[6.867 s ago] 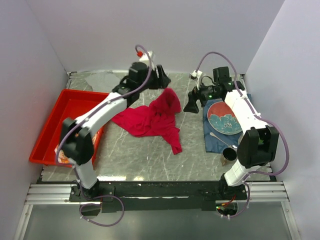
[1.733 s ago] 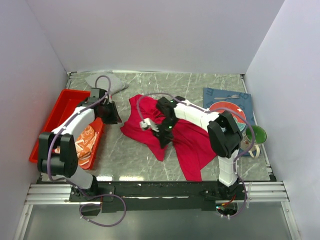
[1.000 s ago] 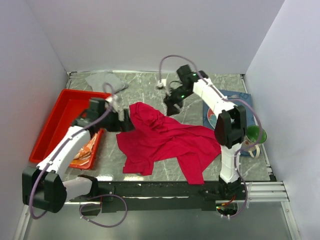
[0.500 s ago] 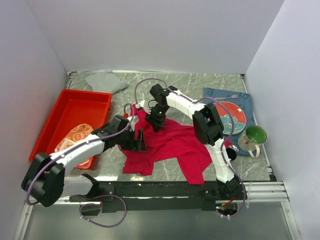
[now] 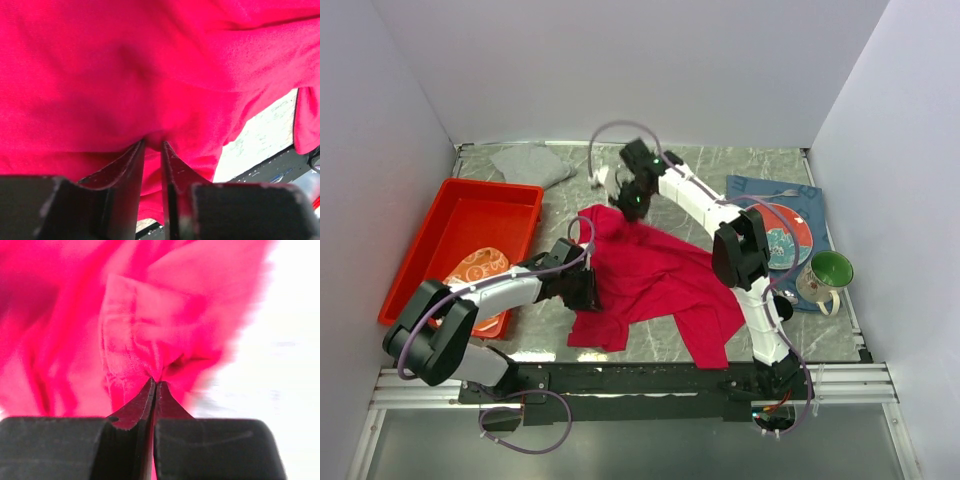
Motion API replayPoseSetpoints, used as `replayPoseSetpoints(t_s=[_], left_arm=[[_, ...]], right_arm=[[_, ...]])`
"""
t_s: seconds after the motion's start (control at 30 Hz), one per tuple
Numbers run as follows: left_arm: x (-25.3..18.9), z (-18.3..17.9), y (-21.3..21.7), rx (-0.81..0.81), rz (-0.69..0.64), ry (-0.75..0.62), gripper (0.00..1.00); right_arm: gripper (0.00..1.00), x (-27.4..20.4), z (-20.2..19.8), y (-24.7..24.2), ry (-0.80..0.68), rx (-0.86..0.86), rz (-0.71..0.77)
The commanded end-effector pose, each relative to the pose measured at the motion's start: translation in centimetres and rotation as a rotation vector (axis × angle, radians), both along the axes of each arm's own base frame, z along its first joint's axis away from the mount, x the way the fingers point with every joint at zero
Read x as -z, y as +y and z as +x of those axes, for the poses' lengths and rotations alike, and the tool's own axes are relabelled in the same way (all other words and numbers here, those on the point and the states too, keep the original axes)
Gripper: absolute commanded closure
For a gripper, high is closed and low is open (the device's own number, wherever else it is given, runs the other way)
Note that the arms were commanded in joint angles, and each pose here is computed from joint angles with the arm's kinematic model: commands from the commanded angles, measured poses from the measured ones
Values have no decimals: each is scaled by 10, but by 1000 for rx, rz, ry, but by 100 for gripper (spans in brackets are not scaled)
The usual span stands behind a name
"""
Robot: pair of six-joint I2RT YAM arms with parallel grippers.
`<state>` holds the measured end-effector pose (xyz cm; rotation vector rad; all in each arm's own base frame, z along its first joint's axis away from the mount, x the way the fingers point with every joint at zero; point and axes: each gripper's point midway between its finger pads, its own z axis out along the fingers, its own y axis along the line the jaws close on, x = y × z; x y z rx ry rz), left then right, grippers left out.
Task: Fold and stack the mixed laundry pile
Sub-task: Flatten out the T-shirt at the center of the board.
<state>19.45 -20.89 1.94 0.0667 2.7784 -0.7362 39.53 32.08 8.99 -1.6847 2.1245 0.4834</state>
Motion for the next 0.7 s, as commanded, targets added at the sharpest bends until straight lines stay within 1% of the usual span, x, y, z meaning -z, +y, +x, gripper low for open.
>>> replayPoseSetpoints(t_s=[0.0, 0.03, 0.07, 0.1, 0.13, 0.17, 0.2, 0.23, 0.27, 0.3, 0.33, 0.37, 0.4, 0.43, 0.47, 0.5, 0.53, 0.57, 0.6, 0.63, 0.67], left_arm=[[22, -16, 19, -29, 90, 60, 77], [22, -17, 20, -38, 95, 63, 78], [22, -18, 23, -46, 102, 64, 80], [22, -17, 27, -61, 121, 53, 82], [13, -12, 26, -77, 110, 24, 82], [7, -8, 27, -88, 111, 0, 81], [-13, 4, 26, -106, 98, -71, 74], [-26, 11, 27, -120, 96, -113, 68], [-39, 17, 27, -128, 89, -157, 53], [-67, 31, 30, -154, 80, -251, 43], [-79, 38, 33, -171, 76, -295, 34], [-91, 43, 34, -179, 68, -334, 20], [-106, 52, 37, -177, 57, -384, 14], [-108, 59, 46, -200, 59, -386, 11], [-108, 63, 49, -200, 53, -374, 10], [-101, 68, 52, -177, 64, -349, 9], [-98, 69, 52, -159, 29, -313, 10], [-95, 71, 51, -136, 22, -297, 14], [-87, 74, 47, -93, 26, -276, 14], [-89, 73, 36, -41, -26, -263, 16], [-91, 75, 28, -8, -53, -259, 20]], right_arm=[[100, -114, 118, 21, -557, 136, 140], [100, -122, 143, 12, -667, 194, 98], [100, -136, 176, 19, -808, 244, 144], [100, -147, 193, 16, -890, 285, 146], [81, -158, 208, 9, -979, 330, 124], [60, -150, 218, 13, -1008, 340, 123], [49, -160, 222, 12, -1032, 348, 128], [41, -157, 223, 10, -1031, 361, 117], [34, -165, 220, 7, -1028, 369, 128], [28, -147, 216, -1, -979, 366, 104], [15, -144, 213, -8, -939, 380, 125], [10, -167, 203, -16, -931, 380, 163], [6, -133, 188, -25, -827, 353, 129], [3, -125, 177, -39, -742, 352, 135], [3, -129, 142, -23, -612, 209, 246], [3, -101, 96, -32, -398, 119, 210], [8, -96, 68, -37, -317, -42, 237], [9, -95, 24, -30, -190, -176, 333], [15, -86, -3, -37, -150, -306, 327], [19, -72, -35, -51, -31, -324, 293], [21, -56, -60, -61, 41, -328, 268]])
